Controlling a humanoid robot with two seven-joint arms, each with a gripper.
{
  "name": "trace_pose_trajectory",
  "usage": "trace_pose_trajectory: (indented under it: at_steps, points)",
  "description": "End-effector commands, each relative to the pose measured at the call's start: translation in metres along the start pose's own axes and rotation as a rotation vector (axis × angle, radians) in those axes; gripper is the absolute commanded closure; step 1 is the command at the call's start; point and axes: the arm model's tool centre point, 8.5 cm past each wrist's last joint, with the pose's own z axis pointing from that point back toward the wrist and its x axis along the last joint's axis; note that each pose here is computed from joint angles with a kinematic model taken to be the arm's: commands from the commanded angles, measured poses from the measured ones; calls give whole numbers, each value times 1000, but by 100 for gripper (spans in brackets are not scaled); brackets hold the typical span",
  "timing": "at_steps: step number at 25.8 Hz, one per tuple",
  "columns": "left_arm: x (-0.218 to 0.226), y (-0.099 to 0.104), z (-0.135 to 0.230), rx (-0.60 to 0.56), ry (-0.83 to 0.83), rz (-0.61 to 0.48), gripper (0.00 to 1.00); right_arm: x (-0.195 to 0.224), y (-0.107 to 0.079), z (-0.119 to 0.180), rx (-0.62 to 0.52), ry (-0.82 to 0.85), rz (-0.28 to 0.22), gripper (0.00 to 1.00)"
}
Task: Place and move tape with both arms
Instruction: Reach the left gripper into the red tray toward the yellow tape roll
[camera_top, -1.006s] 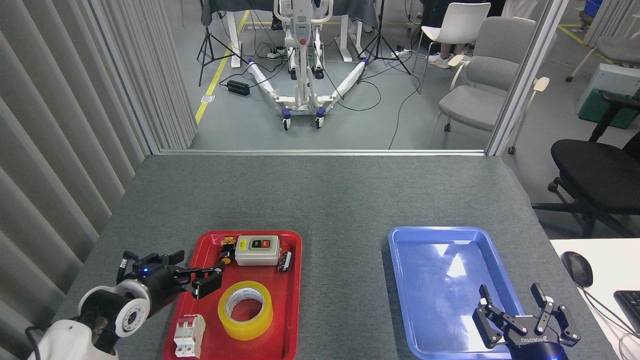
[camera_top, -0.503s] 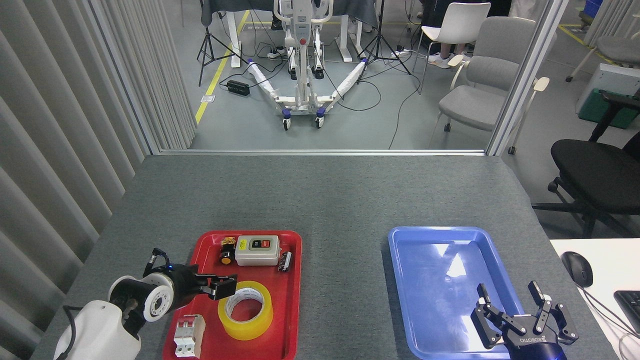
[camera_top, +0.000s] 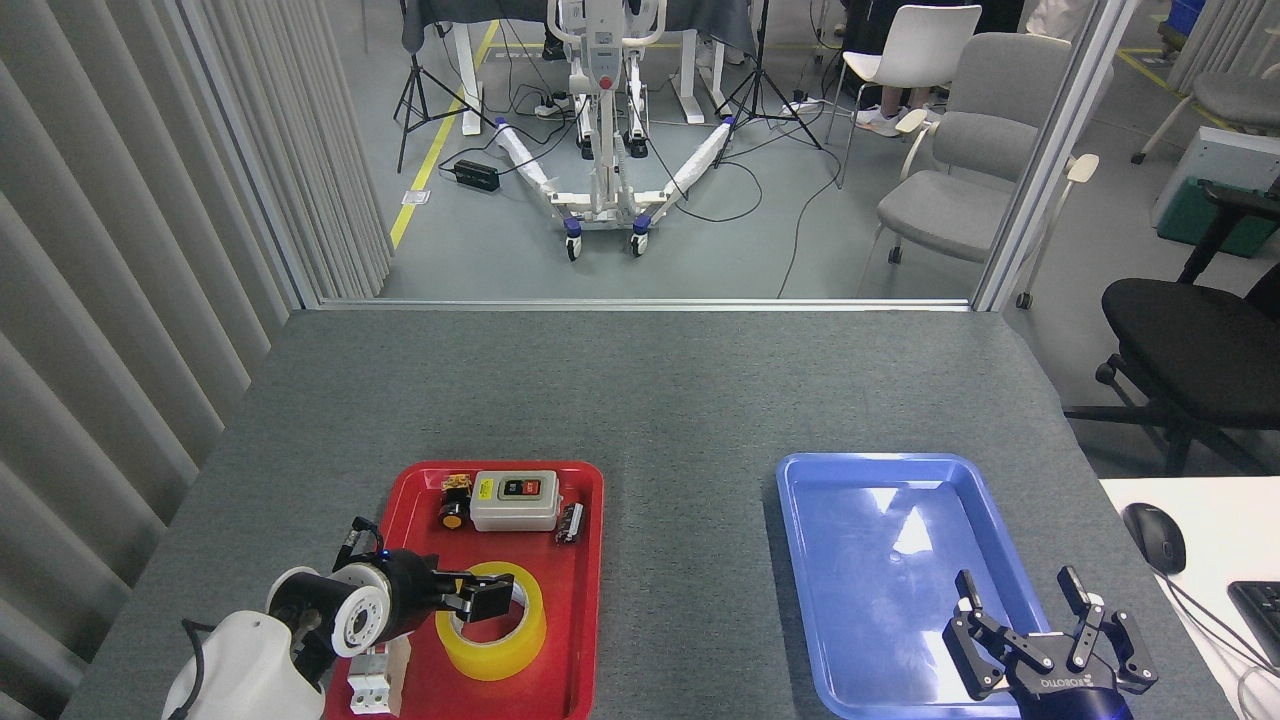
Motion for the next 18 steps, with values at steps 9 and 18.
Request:
trace_pose_trajectory:
  at_steps: [9, 18]
  points:
    - [-17, -17, -13, -59, 64, 3, 4, 0, 1, -1, 4, -1, -1, 1]
    - [-19, -30, -24, -105, 50, -21, 16, 1, 8, -1, 16, 8, -15, 1]
